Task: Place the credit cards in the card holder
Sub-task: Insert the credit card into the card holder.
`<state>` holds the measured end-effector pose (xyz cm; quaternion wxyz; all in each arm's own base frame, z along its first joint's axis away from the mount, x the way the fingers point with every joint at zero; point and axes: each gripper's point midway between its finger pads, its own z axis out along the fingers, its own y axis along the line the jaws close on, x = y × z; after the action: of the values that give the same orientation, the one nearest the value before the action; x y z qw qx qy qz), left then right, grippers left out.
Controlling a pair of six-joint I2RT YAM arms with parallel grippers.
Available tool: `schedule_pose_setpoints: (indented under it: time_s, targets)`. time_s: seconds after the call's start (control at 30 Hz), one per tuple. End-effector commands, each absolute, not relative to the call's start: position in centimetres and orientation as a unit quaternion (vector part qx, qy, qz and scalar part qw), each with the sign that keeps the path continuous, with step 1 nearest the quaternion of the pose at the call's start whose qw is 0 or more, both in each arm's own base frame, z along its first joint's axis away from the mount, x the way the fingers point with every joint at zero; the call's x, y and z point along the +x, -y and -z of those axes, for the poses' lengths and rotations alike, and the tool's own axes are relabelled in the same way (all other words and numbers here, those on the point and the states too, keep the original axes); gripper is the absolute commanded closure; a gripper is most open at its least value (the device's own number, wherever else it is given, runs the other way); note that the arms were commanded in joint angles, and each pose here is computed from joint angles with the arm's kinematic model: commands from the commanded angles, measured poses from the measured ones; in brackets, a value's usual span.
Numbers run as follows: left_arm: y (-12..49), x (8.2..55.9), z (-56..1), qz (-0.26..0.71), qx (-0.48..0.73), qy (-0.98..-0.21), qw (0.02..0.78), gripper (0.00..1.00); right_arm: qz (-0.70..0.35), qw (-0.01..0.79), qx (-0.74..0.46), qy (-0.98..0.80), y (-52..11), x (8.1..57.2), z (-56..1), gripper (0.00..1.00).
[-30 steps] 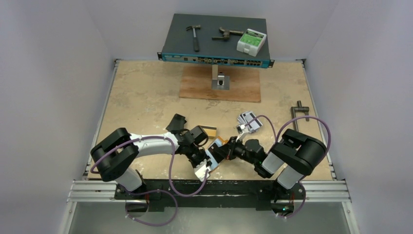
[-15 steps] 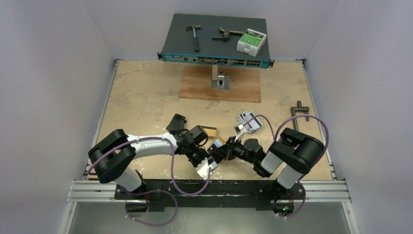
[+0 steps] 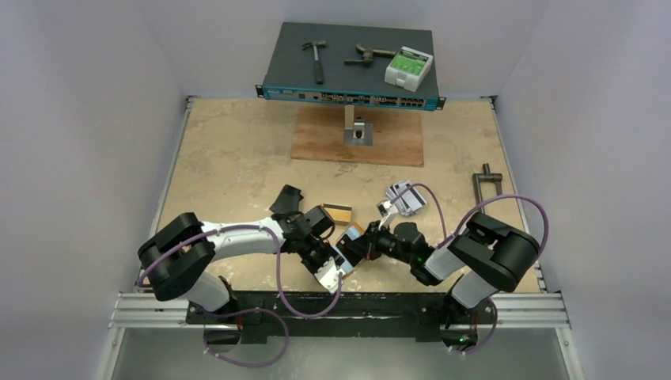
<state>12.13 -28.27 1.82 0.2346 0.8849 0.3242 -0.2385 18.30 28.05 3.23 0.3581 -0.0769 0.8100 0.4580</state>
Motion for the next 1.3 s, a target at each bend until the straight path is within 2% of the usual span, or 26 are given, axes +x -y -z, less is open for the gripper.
schedule_pose_setpoints:
  time_s: [0.0,0.27,0.37,0.5,0.73,1.07,1.27]
  targets:
    - [27.5,11.8,-0.9,0.235,0.888,-0.328,0.219,0.62,-0.415,0.352,-0.099,-0.833,-27.3,18.4,-1.7,1.0]
    - [28.5,12.4,-1.0,0.236,0.887,-0.329,0.225,0.72,-0.373,0.346,-0.105,-0.855,-26.3,18.6,-0.2,0.99]
    - [28.8,12.6,-1.1,0.238,0.883,-0.336,0.226,0.74,-0.359,0.347,-0.112,-0.859,-26.2,18.8,-0.1,0.85]
    - [28.9,12.3,-1.1,0.243,0.882,-0.338,0.222,0.74,-0.34,0.358,-0.116,-0.862,-25.5,19.1,-0.1,0.8]
    - [28.9,12.1,-1.0,0.244,0.882,-0.338,0.221,0.75,-0.322,0.369,-0.158,-0.857,-25.5,19.4,-0.8,0.8]
    - [29.0,12.3,-1.1,0.238,0.884,-0.331,0.227,0.75,-0.338,0.341,-0.228,-0.847,-27.8,17.2,-0.7,0.85]
    - [28.9,12.3,-1.1,0.237,0.885,-0.33,0.228,0.75,-0.352,0.322,-0.23,-0.848,-28.2,16.2,-0.5,0.83]
